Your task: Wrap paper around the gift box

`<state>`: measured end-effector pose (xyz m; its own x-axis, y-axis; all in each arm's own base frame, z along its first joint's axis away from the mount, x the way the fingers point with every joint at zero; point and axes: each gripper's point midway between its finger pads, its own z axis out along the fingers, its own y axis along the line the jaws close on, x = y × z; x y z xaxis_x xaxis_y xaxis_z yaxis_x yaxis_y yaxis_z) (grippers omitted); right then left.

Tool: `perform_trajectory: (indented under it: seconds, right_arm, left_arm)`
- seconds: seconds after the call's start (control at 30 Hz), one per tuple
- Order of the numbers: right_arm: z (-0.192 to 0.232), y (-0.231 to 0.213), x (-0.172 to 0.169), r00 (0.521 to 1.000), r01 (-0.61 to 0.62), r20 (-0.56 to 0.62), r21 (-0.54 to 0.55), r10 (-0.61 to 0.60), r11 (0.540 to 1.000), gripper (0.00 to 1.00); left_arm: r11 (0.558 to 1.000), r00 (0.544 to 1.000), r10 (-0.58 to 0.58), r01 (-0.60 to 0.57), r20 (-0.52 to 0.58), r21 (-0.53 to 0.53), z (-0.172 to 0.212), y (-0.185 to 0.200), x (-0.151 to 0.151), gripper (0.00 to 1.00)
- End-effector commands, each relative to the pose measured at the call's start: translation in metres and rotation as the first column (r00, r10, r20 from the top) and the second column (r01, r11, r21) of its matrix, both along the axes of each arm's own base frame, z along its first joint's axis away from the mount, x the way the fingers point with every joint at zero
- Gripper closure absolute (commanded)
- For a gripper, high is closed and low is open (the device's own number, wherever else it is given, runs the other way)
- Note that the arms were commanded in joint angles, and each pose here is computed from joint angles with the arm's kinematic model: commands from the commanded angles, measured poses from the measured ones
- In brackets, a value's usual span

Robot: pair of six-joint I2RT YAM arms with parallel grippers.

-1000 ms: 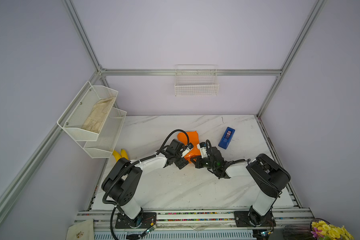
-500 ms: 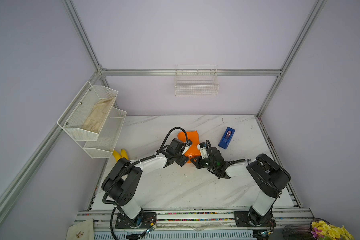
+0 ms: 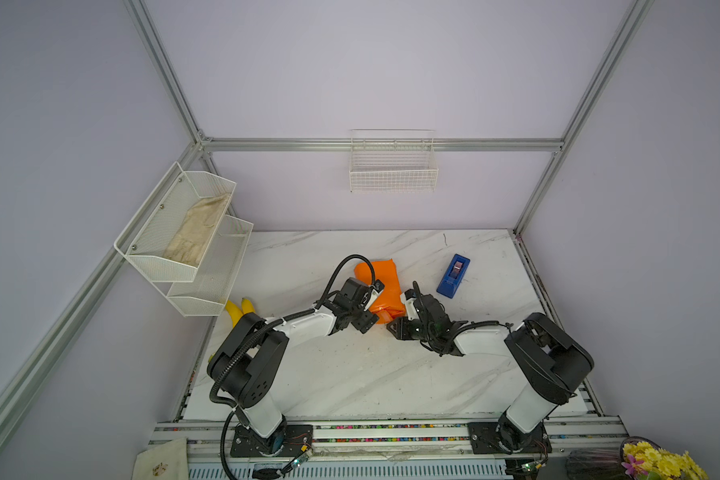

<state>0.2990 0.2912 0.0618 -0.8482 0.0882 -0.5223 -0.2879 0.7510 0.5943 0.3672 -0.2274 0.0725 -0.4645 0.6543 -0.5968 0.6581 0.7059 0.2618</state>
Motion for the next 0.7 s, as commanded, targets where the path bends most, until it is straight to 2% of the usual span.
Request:
perform_trajectory:
  seconds: [0.0,0.1,0.2,0.33,0.67]
  right_arm:
    - [0.020,-0.012,0.003,0.997,0.070,0.025,0.014,-0.070,0.997,0.71]
    - [0.056,0.006,0.000,0.995,0.000,0.096,0.185,-0.018,0.983,0.88]
    - [0.071,0.023,-0.001,0.992,-0.073,0.122,0.258,0.043,0.963,1.00]
    - [0.072,0.035,0.007,0.990,-0.098,0.128,0.270,0.065,0.958,1.00]
    - [0.037,0.030,0.038,0.995,0.013,0.097,0.125,-0.026,0.992,1.00]
  left_arm:
    - [0.999,0.999,0.037,-0.035,0.033,-0.039,0.013,-0.004,0.010,0.08]
    - [0.998,0.999,0.043,-0.042,0.033,-0.036,0.013,-0.004,0.011,0.08]
    - [0.999,0.999,0.044,-0.043,0.029,-0.033,0.012,-0.004,0.012,0.09]
    - [0.999,0.999,0.046,-0.045,0.022,-0.026,0.010,-0.004,0.012,0.09]
    - [0.999,0.999,0.052,-0.051,0.009,-0.015,0.008,-0.003,0.013,0.10]
